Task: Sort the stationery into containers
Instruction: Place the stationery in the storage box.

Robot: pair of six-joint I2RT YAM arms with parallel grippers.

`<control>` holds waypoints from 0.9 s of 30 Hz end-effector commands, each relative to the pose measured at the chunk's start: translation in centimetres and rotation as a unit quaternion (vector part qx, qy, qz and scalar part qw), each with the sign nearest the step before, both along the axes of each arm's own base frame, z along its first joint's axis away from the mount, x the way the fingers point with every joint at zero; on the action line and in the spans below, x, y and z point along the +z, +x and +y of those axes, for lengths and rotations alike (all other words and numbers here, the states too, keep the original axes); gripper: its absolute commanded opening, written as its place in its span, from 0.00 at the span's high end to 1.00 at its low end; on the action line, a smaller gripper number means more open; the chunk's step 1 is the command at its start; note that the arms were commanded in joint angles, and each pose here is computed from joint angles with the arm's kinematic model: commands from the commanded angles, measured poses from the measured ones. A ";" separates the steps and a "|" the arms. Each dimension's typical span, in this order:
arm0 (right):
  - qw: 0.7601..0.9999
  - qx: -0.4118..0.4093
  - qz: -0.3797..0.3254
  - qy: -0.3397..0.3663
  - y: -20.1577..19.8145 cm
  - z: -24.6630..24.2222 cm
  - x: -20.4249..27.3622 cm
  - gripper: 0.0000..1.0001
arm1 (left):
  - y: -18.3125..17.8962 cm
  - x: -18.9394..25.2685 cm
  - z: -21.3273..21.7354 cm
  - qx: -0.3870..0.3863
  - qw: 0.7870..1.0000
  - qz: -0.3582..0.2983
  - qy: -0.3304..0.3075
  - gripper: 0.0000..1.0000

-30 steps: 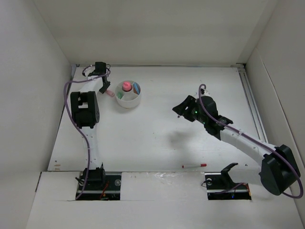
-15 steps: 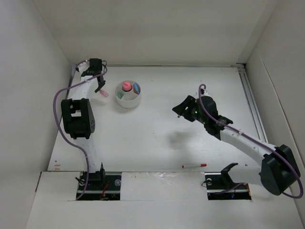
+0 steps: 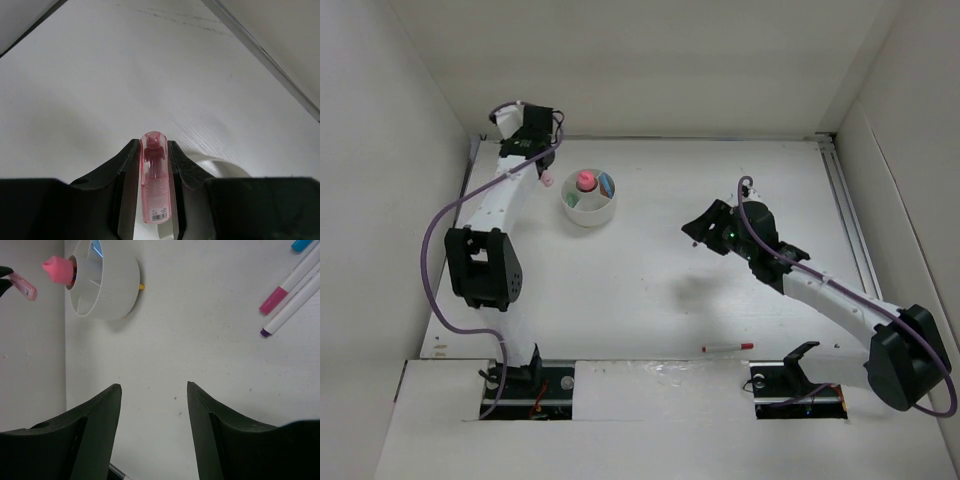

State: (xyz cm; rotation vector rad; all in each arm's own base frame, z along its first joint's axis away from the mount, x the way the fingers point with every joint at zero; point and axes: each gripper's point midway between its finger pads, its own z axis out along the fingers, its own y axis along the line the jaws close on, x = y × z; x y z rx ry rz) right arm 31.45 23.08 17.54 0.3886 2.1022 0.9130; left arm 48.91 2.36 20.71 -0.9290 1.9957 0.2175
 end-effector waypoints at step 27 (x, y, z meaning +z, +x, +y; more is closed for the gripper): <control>0.999 -0.002 -0.035 0.012 0.7 0.5 2.6 0.39 | 1.3 1.6 -7.2 -0.107 0.985 -0.074 0.115 1.00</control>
